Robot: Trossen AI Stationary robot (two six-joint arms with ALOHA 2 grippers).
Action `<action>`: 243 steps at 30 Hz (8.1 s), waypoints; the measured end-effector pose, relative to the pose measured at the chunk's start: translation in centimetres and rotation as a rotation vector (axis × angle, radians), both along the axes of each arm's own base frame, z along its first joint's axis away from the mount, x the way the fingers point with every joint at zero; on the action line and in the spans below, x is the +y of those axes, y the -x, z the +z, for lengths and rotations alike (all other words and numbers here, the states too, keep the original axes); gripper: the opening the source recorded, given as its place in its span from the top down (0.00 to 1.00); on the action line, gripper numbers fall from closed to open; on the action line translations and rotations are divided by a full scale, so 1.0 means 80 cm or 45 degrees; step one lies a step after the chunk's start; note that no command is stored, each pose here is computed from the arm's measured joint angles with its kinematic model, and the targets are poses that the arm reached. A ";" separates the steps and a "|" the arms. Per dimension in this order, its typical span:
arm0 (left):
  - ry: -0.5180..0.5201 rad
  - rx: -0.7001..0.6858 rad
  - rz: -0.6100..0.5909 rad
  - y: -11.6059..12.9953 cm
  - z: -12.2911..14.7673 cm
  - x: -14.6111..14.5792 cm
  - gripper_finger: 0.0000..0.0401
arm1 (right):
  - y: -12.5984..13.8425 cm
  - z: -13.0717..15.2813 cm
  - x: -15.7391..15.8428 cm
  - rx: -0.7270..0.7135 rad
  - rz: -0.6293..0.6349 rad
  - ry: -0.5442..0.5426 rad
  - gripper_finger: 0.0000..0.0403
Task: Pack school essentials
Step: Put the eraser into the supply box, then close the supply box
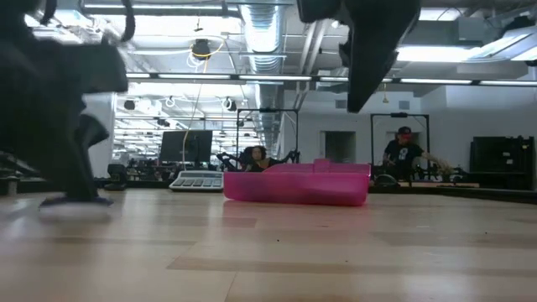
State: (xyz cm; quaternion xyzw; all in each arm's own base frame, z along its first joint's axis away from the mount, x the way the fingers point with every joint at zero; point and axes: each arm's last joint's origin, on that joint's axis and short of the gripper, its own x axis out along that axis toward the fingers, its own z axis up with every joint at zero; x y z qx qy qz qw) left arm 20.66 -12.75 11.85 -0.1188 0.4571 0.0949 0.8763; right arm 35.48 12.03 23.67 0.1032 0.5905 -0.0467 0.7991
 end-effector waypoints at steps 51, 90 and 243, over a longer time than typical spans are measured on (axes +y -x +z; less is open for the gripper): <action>0.440 -0.729 -0.340 -0.143 0.213 0.012 0.89 | 0.036 0.108 0.079 -0.795 0.751 0.680 0.46; 0.520 -0.726 -0.296 -0.144 0.214 0.012 0.89 | 0.038 0.106 0.081 -0.784 0.740 0.662 0.74; 0.509 -1.572 0.010 0.166 0.167 0.138 0.37 | 0.372 0.048 -0.141 -1.777 -0.295 -0.159 0.39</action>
